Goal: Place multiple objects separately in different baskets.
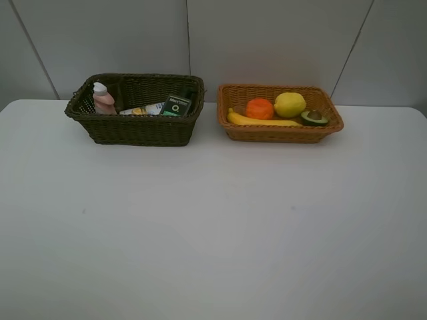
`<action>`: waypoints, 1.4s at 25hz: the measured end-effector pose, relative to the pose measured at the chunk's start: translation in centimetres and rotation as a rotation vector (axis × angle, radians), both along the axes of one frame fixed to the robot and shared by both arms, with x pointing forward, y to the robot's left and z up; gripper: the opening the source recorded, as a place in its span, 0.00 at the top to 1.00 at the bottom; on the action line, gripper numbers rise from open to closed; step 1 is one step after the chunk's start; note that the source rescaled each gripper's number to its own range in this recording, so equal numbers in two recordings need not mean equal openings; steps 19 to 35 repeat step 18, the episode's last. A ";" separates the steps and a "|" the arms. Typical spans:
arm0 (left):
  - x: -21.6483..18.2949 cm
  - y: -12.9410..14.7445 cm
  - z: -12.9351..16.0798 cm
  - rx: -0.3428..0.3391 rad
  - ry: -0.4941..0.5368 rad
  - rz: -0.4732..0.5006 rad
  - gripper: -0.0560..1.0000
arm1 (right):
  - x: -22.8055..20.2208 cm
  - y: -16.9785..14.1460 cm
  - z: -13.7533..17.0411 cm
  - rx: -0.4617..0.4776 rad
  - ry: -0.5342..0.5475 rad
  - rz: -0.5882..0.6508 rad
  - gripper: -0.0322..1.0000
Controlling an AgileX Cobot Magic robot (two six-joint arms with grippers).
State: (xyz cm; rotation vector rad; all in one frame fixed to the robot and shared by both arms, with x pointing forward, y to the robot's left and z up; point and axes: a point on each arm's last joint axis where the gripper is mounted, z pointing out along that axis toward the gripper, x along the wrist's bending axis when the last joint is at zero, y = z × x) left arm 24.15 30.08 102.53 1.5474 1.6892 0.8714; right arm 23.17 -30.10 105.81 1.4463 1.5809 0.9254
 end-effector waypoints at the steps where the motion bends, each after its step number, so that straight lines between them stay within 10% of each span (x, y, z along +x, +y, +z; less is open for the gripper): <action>1: 0.0 0.0 0.0 0.000 0.000 0.000 0.00 | 0.0 0.0 0.0 0.000 0.000 0.000 0.02; 35: 0.0 0.0 0.0 0.002 0.000 -0.001 0.00 | 0.0 0.0 0.0 0.000 0.000 0.000 0.02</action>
